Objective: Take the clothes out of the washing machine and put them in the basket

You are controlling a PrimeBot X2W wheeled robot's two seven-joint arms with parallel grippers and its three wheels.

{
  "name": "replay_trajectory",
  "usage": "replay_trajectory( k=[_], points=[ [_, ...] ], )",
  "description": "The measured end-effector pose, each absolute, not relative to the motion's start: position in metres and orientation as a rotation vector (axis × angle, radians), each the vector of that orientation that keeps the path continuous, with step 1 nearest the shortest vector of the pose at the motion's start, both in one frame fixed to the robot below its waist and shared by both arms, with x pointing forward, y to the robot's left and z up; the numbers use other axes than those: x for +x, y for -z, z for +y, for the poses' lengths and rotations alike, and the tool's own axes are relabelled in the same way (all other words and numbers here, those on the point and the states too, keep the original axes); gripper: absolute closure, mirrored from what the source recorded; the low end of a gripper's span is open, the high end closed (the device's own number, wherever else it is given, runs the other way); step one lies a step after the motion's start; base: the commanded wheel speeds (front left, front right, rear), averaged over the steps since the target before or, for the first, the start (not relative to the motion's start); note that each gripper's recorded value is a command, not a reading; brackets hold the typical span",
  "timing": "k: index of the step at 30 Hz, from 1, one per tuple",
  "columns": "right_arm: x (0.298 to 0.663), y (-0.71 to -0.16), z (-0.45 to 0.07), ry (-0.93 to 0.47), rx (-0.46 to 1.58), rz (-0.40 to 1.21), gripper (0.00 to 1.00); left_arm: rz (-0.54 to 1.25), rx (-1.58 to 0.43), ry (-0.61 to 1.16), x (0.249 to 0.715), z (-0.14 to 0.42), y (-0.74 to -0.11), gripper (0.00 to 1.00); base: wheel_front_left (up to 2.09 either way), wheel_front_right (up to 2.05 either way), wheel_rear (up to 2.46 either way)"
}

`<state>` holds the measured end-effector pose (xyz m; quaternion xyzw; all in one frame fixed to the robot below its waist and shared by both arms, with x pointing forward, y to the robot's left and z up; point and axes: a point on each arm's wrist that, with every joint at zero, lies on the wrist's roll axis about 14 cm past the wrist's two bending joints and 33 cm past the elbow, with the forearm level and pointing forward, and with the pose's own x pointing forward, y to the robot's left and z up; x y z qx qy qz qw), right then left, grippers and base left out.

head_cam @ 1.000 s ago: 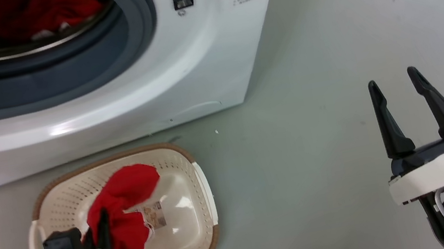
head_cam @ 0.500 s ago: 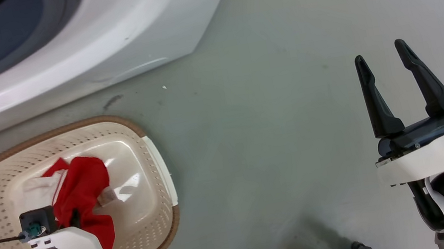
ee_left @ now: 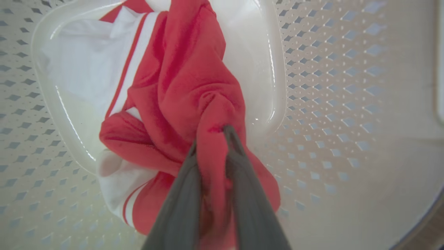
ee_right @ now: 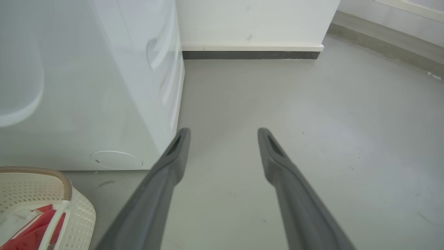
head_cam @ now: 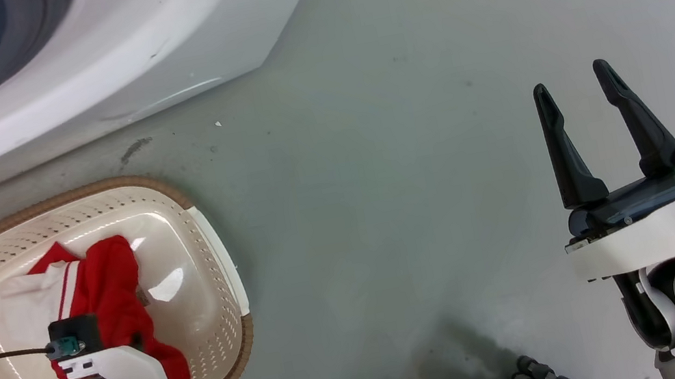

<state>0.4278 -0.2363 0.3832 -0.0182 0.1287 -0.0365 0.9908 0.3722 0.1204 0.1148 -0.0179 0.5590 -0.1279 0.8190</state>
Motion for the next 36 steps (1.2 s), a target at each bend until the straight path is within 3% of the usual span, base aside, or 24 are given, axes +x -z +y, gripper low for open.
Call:
replay_trajectory(
  k=[12, 36],
  points=[
    [0.426, -0.429, -0.224, 0.039, -0.038, 0.153, 0.0, 0.96, -0.112, 0.246, 0.4, 0.108, -0.186, 0.0, 0.0, 0.0, 0.0],
    [0.397, -0.501, -0.198, -0.021, -0.001, 0.005, 0.0, 0.108, -0.128, 0.088, 0.475, 0.154, -0.439, 0.0, 0.0, 0.0, 0.0]
  ],
)
